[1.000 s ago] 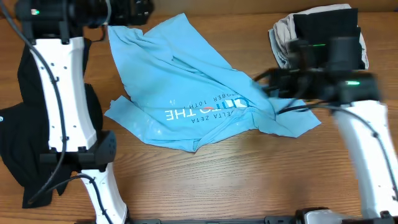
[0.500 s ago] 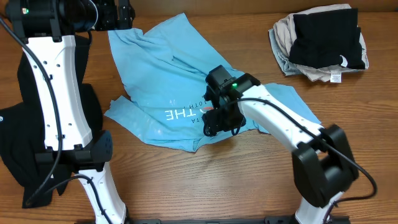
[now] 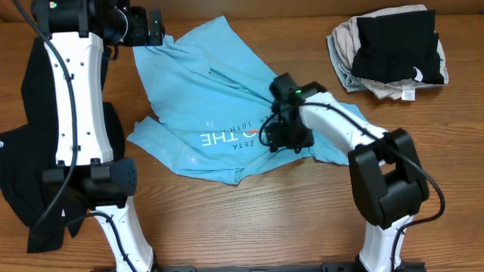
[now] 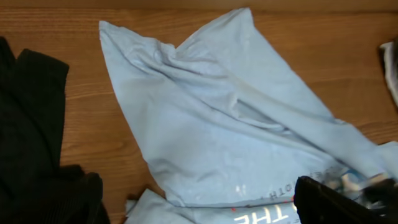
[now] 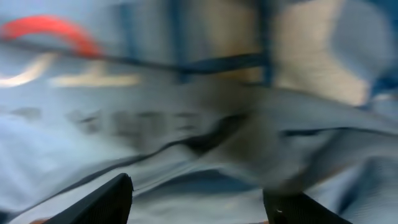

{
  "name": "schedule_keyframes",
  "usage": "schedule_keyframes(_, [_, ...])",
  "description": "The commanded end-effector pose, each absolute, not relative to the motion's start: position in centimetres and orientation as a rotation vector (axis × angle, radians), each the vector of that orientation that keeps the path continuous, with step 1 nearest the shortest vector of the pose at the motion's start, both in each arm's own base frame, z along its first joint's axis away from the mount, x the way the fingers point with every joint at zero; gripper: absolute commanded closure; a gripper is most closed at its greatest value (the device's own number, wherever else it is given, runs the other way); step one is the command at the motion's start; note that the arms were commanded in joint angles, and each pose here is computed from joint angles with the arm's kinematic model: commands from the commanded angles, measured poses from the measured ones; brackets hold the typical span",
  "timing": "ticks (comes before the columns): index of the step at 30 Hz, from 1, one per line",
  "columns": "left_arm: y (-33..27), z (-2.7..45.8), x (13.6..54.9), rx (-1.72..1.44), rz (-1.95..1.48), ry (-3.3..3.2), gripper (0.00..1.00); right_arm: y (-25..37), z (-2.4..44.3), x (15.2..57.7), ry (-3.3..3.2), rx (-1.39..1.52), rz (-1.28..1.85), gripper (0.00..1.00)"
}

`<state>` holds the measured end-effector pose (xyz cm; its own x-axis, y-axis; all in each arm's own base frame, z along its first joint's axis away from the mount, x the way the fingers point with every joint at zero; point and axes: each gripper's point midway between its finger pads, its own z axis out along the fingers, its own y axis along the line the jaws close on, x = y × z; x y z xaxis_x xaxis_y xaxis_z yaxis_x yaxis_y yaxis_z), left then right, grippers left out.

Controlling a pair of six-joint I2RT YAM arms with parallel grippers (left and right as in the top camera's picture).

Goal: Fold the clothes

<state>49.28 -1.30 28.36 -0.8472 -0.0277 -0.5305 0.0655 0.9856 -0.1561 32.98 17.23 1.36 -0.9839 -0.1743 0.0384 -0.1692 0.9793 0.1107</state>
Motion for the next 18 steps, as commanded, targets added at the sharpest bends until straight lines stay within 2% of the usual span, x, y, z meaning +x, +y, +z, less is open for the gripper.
schedule_keyframes(1, [-1.4,27.9,49.4,0.12,-0.183,2.572,0.0,15.2,0.9,33.4,-3.071,0.145,-0.127,0.29])
schedule_keyframes(9, [-0.9,25.5,50.1,0.121,-0.147,2.604,0.0,9.8,0.7,33.2,-3.006,-0.247,-0.026,0.29])
schedule_keyframes(18, [-0.9,22.4,50.4,0.135,-0.151,2.65,0.0,5.0,-1.6,32.0,-2.943,-0.453,-0.022,0.28])
